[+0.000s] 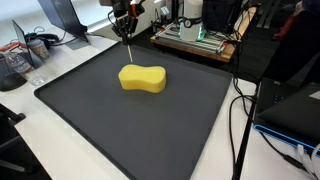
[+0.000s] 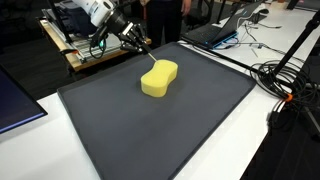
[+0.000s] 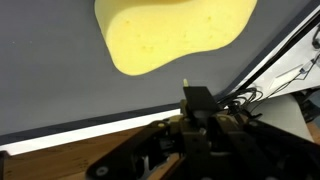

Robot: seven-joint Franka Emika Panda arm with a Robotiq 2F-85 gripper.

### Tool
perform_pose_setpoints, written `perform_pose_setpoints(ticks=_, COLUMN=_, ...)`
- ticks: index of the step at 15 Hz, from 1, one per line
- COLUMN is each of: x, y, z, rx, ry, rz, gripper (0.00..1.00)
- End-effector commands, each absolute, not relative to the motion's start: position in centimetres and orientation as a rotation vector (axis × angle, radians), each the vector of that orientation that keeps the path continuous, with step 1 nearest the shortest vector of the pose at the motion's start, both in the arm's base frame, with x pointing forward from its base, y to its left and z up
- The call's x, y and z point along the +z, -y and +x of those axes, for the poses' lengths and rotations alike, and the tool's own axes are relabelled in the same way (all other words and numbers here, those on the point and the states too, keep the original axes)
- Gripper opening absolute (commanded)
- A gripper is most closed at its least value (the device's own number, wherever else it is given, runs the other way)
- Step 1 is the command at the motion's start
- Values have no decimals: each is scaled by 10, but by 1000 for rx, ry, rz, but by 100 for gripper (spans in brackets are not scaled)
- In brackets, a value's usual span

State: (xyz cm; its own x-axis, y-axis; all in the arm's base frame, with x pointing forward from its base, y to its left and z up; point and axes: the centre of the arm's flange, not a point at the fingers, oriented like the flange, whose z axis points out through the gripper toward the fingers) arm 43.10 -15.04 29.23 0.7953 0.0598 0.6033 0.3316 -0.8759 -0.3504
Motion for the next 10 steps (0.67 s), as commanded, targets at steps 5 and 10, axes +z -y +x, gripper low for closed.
perform_pose_setpoints(ticks=5, x=298, y=96, z=378, rx=-1112, ry=51, rz=-2680, gripper=3)
perform_pose_setpoints(ticks=10, x=312, y=52, z=360, rx=-1169, ry=29, rz=-2805, gripper=3)
